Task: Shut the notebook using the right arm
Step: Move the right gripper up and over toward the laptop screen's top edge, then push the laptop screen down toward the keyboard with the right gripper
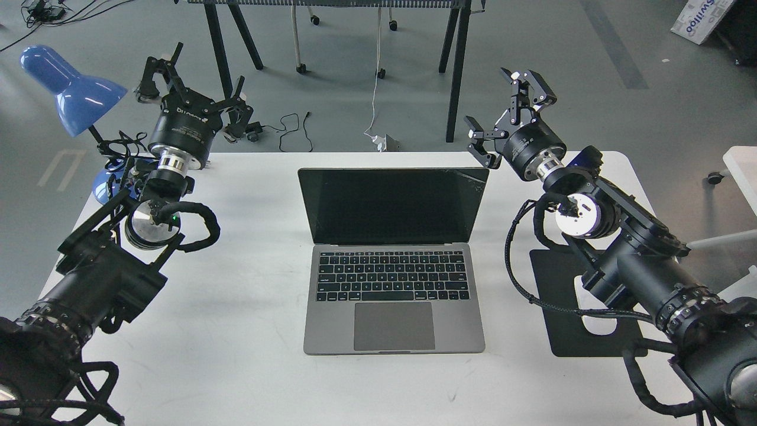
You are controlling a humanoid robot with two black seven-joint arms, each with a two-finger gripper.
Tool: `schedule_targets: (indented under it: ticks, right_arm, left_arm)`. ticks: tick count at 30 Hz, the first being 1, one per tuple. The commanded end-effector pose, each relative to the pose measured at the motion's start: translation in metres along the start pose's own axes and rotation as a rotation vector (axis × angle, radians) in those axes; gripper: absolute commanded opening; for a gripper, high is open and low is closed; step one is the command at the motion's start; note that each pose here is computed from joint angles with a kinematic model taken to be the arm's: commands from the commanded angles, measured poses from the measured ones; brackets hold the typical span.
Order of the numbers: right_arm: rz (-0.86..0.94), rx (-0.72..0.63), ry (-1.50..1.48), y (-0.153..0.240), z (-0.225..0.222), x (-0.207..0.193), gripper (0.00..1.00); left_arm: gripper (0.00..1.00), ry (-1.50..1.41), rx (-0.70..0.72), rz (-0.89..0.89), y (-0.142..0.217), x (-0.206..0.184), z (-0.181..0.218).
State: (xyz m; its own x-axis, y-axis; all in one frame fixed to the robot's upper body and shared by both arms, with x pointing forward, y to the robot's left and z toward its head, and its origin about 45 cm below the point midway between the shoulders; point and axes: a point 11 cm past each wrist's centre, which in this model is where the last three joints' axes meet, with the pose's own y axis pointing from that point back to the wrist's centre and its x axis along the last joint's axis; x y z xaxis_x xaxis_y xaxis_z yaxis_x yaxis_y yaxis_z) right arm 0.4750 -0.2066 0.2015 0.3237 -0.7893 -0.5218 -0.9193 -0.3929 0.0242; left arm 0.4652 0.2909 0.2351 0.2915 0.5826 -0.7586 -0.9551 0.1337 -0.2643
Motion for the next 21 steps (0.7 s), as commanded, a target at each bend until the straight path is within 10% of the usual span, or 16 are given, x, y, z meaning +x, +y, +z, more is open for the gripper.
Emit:
schedule_targets:
  ticks: [1,21]
  right_arm:
    - [-0.028,-0.029,0.015,0.001,0.009,-0.007,1.00]
    - [-0.117,-0.153,0.069,0.070,0.040,0.006,1.00]
  left_arm:
    - [1.00,0.000,0.001,0.000,0.000,0.000,0.000]
    - [1.00,0.002,0.002,-0.004,0.001,0.000,-0.001]
